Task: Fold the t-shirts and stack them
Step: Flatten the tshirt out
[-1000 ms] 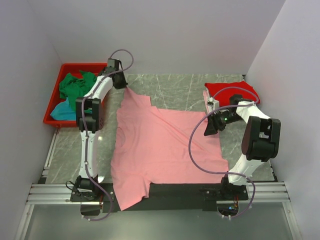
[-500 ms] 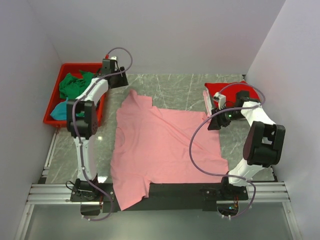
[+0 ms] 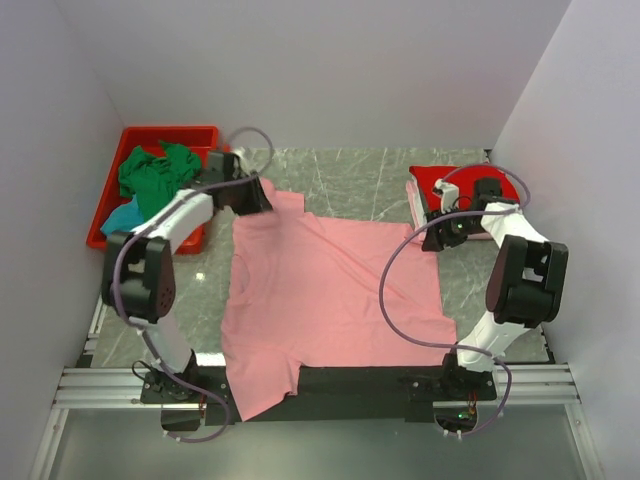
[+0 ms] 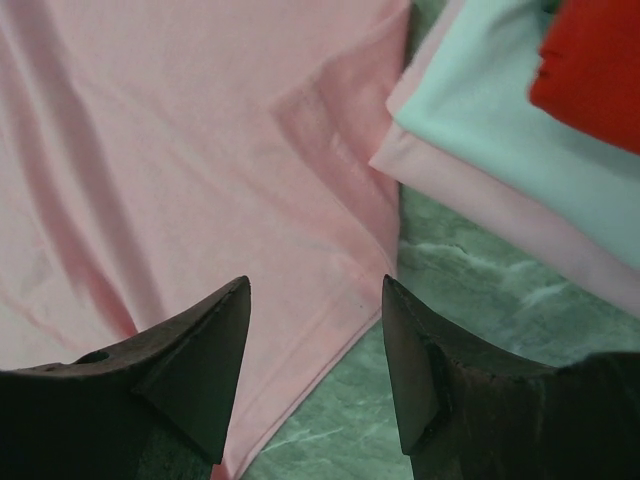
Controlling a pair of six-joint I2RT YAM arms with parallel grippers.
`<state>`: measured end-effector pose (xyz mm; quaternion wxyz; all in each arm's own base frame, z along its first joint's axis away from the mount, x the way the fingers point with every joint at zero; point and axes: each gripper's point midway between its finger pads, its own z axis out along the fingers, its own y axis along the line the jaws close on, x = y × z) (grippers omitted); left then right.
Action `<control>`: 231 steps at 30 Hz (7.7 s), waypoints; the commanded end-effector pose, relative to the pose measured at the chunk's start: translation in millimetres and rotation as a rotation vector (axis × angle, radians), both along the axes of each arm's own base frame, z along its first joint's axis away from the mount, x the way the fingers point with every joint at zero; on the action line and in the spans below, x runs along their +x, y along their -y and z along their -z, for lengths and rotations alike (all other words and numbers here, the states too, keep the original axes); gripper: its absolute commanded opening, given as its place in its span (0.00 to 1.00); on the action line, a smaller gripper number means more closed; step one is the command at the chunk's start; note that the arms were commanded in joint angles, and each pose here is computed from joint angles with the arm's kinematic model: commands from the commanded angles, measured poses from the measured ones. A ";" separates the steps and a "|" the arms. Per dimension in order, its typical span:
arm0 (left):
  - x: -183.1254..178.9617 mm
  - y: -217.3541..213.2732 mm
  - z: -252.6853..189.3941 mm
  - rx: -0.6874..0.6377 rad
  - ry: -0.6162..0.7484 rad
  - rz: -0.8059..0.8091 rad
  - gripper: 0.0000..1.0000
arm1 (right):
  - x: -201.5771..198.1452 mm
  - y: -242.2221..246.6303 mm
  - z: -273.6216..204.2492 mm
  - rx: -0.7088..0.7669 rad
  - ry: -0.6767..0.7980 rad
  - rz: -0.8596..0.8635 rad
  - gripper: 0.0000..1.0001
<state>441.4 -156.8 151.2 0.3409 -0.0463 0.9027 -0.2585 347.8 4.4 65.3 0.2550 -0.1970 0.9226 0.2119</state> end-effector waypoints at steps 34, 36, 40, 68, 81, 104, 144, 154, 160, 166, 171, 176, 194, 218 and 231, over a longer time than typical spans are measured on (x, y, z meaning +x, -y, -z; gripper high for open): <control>30.8 -36.9 15.5 0.135 -0.037 -0.042 0.56 | 63.5 -73.3 5.5 -0.419 0.153 -0.233 0.67; 39.0 -44.6 11.3 0.132 -0.018 -0.071 0.56 | 63.0 -72.3 13.2 -0.467 0.144 -0.235 0.67; 53.1 -61.9 0.0 0.113 0.020 -0.129 0.56 | 63.7 -66.1 26.2 -0.531 0.123 -0.228 0.66; 78.7 -67.0 -12.9 0.055 0.048 -0.128 0.56 | 79.1 -56.9 -0.3 -0.578 0.210 -0.148 0.17; 116.5 -62.3 16.8 0.066 0.058 -0.088 0.52 | 77.2 -59.9 -31.7 -0.378 0.225 -0.110 0.00; 179.3 -43.7 96.8 0.262 0.074 0.050 0.54 | 61.6 -69.2 -36.9 -0.230 0.190 -0.127 0.00; 196.6 -21.8 -8.7 0.225 0.285 -0.005 0.00 | 56.8 -67.8 -46.0 -0.205 0.179 -0.133 0.00; 172.4 -26.7 -85.2 0.210 0.411 -0.029 0.00 | 52.3 -68.4 -90.9 -0.216 0.256 -0.170 0.00; 150.1 -27.5 -128.2 0.186 0.476 -0.032 0.00 | 41.9 -75.7 -139.5 -0.179 0.348 -0.173 0.00; 127.5 -31.1 -166.7 0.172 0.524 -0.046 0.00 | 30.6 -81.3 -187.0 -0.172 0.442 -0.180 0.00; 81.9 -41.5 -267.7 0.131 0.703 -0.100 0.00 | 16.7 -84.5 -263.9 -0.173 0.561 -0.191 0.00; -20.2 -62.7 -414.6 0.052 1.017 -0.190 0.00 | -14.7 -79.5 -406.4 -0.184 0.891 -0.139 0.00; -340.6 -120.4 -629.0 -0.268 1.742 -0.354 0.01 | -218.7 -21.1 -650.4 -0.128 1.749 0.281 0.00; 31.7 -38.3 -128.9 -0.066 0.633 -0.179 0.00 | 55.9 -59.9 -198.2 -0.240 0.921 0.024 0.00; 113.0 -28.2 -39.0 -0.088 0.401 -0.149 0.00 | 89.5 -53.3 -155.1 -0.252 0.755 -0.053 0.00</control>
